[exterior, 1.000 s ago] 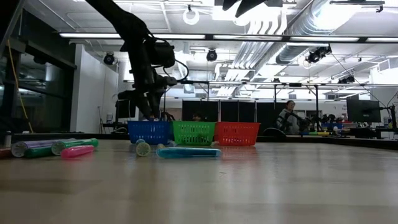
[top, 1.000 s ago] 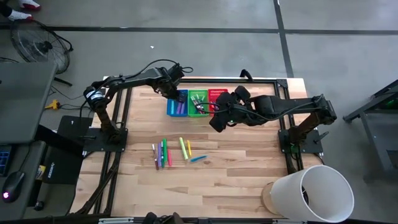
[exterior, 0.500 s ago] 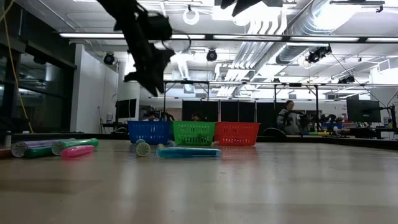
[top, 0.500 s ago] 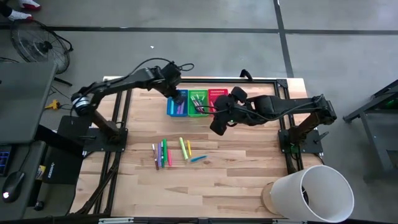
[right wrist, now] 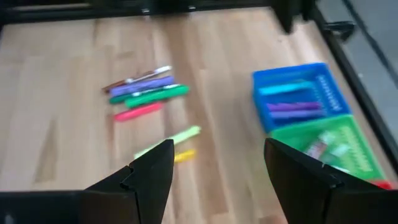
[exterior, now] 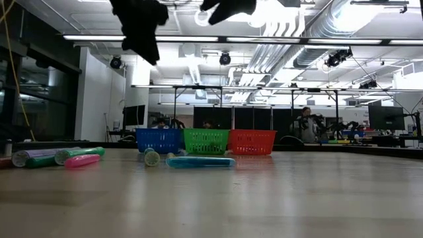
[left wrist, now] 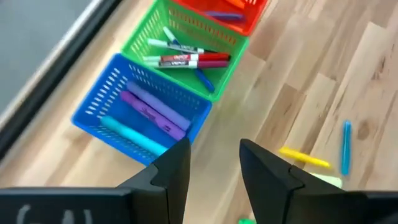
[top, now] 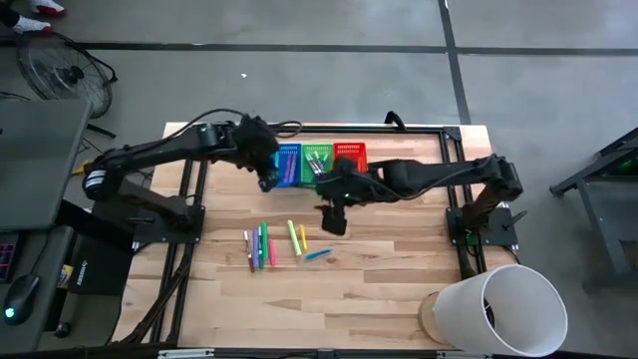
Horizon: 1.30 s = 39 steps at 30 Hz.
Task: Pick & Place Markers
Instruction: Put the blue highlighter into the red bin
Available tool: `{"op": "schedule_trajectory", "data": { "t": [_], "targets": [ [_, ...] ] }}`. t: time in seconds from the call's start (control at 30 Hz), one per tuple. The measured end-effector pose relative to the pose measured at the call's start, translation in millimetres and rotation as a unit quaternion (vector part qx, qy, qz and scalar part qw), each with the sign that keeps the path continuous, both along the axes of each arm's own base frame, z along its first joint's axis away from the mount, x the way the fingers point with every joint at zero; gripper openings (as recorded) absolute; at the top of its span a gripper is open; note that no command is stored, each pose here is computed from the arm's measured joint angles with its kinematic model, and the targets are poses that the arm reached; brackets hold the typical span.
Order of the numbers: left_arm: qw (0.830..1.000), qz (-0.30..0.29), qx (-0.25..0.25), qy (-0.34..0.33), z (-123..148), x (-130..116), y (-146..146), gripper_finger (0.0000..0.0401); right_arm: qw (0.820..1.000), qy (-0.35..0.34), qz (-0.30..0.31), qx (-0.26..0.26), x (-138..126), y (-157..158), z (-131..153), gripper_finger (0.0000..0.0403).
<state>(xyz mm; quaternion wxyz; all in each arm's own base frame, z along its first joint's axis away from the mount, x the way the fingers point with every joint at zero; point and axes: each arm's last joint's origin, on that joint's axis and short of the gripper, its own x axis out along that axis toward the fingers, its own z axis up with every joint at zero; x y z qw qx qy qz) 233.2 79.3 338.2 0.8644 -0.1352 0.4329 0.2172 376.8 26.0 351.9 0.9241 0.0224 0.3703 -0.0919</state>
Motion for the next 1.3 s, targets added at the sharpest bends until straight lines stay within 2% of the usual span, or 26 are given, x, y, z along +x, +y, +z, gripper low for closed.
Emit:
{"op": "schedule_trajectory", "data": {
  "t": [0.13,0.27,0.47,0.63,0.8,0.9,1.03,1.17,1.3],
  "targets": [
    [0.999,0.003,0.031,-0.01,14,-17,-11,0.0136,0.999,0.008,0.024,0.021,12,3,-14,0.0237],
    [0.999,-0.002,0.04,-0.031,25,-33,-19,0.0136,0.999,0.014,0.038,0.023,20,6,-23,0.0237],
    [0.998,-0.004,0.053,-0.044,36,-54,-27,0.0136,0.998,-0.032,0.051,0.02,27,17,-17,0.0236],
    [0.996,-0.014,0.06,-0.068,42,-69,-35,0.0136,0.999,-0.033,0.039,0.007,32,21,-23,0.0236],
    [0.994,-0.027,0.056,-0.094,24,-82,-43,0.0136,0.998,0.019,0.063,0.018,48,24,-59,0.0236],
    [0.992,-0.025,0.032,-0.12,8,-91,-47,0.0136,0.992,0.079,0.093,0.015,55,26,-86,0.0236],
    [0.99,-0.013,-0.006,-0.142,-17,-103,-52,0.0136,0.978,0.153,0.139,0.023,60,30,-123,0.0236],
    [0.987,0.007,-0.036,-0.154,-37,-113,-54,0.0136,0.966,0.184,0.182,0.02,63,38,-144,0.0236],
    [0.982,0.021,-0.048,-0.18,-47,-129,-58,0.0136,0.953,0.205,0.222,-0.001,65,47,-160,0.0236]
  ]
}}
